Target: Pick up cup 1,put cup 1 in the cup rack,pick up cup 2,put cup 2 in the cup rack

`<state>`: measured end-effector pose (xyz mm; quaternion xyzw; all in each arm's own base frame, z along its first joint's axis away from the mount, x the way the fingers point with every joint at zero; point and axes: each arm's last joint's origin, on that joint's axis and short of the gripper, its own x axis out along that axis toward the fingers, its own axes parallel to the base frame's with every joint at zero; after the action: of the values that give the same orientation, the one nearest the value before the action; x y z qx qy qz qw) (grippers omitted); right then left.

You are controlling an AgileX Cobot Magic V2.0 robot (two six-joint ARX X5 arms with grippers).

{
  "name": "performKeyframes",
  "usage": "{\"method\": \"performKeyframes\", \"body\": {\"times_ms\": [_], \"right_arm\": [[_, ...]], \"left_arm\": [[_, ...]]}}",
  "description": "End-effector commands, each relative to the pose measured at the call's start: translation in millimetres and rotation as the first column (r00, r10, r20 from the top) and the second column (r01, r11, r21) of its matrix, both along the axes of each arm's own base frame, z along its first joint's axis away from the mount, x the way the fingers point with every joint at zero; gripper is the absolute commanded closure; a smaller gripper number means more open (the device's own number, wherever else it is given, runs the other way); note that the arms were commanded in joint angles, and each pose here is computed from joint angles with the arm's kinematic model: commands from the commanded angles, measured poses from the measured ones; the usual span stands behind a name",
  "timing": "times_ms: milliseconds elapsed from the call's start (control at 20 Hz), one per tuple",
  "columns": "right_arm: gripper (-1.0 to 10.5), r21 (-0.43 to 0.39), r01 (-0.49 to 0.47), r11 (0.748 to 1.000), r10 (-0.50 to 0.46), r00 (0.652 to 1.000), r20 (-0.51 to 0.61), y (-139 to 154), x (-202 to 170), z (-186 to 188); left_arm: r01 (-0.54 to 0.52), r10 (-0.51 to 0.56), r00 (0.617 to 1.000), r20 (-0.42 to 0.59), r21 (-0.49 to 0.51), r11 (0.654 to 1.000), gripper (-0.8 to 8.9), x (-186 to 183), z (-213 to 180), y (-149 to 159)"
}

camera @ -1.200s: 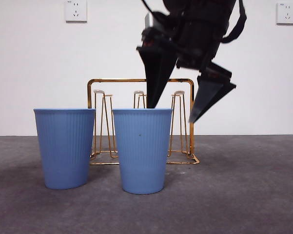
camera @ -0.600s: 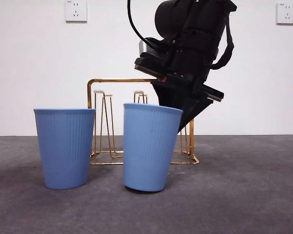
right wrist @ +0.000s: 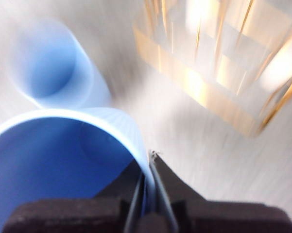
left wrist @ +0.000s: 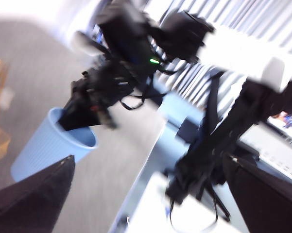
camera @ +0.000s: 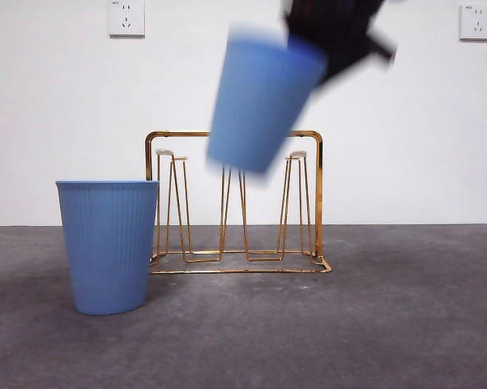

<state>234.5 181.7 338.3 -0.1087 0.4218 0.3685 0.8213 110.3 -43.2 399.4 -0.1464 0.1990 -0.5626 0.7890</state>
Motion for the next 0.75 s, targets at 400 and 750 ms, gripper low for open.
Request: {"method": "performKeyframes", "body": {"times_ms": [400, 750], "right_arm": [[9.6, 0.532, -0.319, 0.784, -0.117, 0.766, 0.632, -86.7, -123.7, 151.6], [9.6, 0.581, -0.532, 0.616, -0.156, 0.640, 0.752, -95.9, -141.5, 180.5]], "left_arm": [[0.045, 0.024, 0.960, 0.280, -0.237, 0.970, 0.86, 6.6, 54.3, -6.7], [0.154, 0.013, 0.921, 0.390, -0.394, 0.906, 0.86, 12.7, 73.3, -31.3]]}}
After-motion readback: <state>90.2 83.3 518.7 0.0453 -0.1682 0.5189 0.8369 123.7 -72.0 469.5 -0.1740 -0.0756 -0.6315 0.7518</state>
